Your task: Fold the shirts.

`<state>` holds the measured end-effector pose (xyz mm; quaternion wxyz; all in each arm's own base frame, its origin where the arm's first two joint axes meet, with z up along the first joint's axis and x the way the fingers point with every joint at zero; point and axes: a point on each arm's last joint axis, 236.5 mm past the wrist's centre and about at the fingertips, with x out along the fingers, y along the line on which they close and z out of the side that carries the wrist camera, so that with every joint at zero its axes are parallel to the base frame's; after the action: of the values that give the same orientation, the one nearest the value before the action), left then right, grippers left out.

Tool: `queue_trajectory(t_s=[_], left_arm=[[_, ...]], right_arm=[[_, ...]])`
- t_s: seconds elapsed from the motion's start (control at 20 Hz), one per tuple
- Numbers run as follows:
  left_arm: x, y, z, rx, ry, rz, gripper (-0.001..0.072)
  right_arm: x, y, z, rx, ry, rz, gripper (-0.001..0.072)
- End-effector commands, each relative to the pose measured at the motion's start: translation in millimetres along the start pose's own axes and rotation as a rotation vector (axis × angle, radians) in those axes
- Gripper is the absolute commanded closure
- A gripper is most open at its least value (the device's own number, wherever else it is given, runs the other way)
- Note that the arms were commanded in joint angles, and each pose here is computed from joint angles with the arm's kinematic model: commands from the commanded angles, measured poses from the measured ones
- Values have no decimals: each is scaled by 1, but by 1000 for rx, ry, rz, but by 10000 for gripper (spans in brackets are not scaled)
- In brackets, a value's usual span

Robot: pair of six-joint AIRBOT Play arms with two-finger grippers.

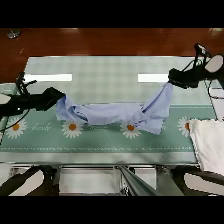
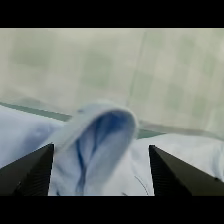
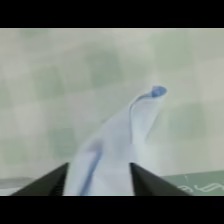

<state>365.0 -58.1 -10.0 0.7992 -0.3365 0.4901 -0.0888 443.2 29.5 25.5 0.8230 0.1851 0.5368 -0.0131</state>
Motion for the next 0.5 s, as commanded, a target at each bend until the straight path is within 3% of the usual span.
queue_trajectory(t_s=[0.0, 0.25, 0.35, 0.45], left_arm=[[-13, 9, 1, 64, 189, 26, 5], [-78, 33, 19, -8, 11, 66, 5], [-56, 19, -29, -112, 46, -44, 6], [-23, -3, -102, -153, 187, -182, 6]], right_arm=[[-15, 0, 25, -19, 59, 12, 142], [-97, -152, 12, 169, 40, -294, 142], [-84, -181, -35, 329, 101, -268, 146], [-54, -179, -78, 368, 137, -196, 146]])
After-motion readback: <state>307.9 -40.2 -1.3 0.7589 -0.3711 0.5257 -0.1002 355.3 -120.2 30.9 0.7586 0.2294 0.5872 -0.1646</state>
